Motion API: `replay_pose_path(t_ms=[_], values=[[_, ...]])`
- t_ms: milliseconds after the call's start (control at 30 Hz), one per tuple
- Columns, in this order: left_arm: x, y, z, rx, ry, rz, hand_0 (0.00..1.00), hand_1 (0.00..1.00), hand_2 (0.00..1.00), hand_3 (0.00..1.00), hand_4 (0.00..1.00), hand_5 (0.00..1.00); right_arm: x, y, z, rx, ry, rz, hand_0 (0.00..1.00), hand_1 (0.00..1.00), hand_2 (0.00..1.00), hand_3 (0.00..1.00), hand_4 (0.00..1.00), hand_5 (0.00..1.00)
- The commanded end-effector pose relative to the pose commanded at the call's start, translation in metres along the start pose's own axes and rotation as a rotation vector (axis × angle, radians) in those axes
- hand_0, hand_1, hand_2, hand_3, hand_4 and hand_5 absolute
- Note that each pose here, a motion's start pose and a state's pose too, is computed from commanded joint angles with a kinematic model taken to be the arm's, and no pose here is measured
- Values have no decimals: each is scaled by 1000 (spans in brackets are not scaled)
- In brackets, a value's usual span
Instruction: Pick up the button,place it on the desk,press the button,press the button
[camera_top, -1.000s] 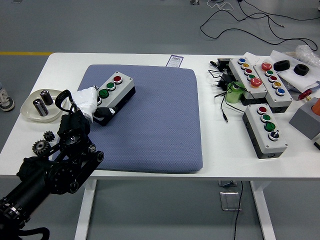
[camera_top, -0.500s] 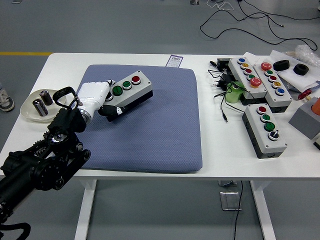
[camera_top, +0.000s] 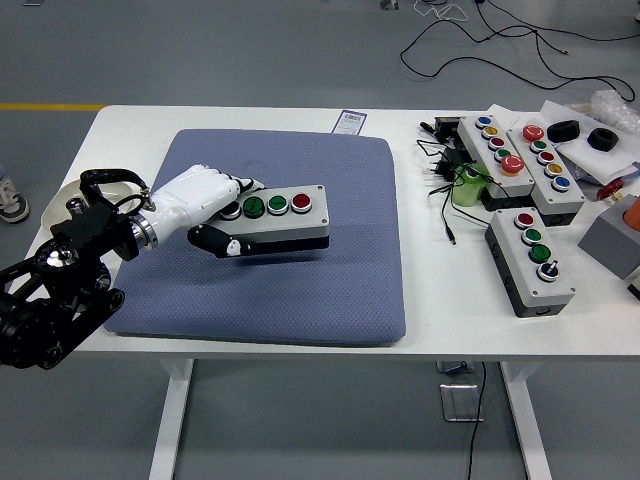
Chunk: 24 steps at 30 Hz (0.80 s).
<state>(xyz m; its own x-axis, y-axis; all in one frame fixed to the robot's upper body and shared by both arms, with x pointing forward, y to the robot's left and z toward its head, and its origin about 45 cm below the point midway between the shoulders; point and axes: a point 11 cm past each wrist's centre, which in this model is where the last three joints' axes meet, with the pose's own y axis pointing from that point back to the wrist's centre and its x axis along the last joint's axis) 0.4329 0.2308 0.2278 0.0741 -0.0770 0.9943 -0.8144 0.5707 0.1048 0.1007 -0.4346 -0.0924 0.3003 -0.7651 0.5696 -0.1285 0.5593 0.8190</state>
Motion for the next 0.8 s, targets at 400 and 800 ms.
replay_pose_path(t_ms=[400,800], values=[[-6,8,2,-67,-51,-45,63,97,169,247,145,2,0,0,-1,0,-3,0,673,658,674,624,310,173],[-14,10,-5,-35,46,-53,60,97,161,249,139,2,0,0,-1,2,5,1,673,658,674,624,310,173]])
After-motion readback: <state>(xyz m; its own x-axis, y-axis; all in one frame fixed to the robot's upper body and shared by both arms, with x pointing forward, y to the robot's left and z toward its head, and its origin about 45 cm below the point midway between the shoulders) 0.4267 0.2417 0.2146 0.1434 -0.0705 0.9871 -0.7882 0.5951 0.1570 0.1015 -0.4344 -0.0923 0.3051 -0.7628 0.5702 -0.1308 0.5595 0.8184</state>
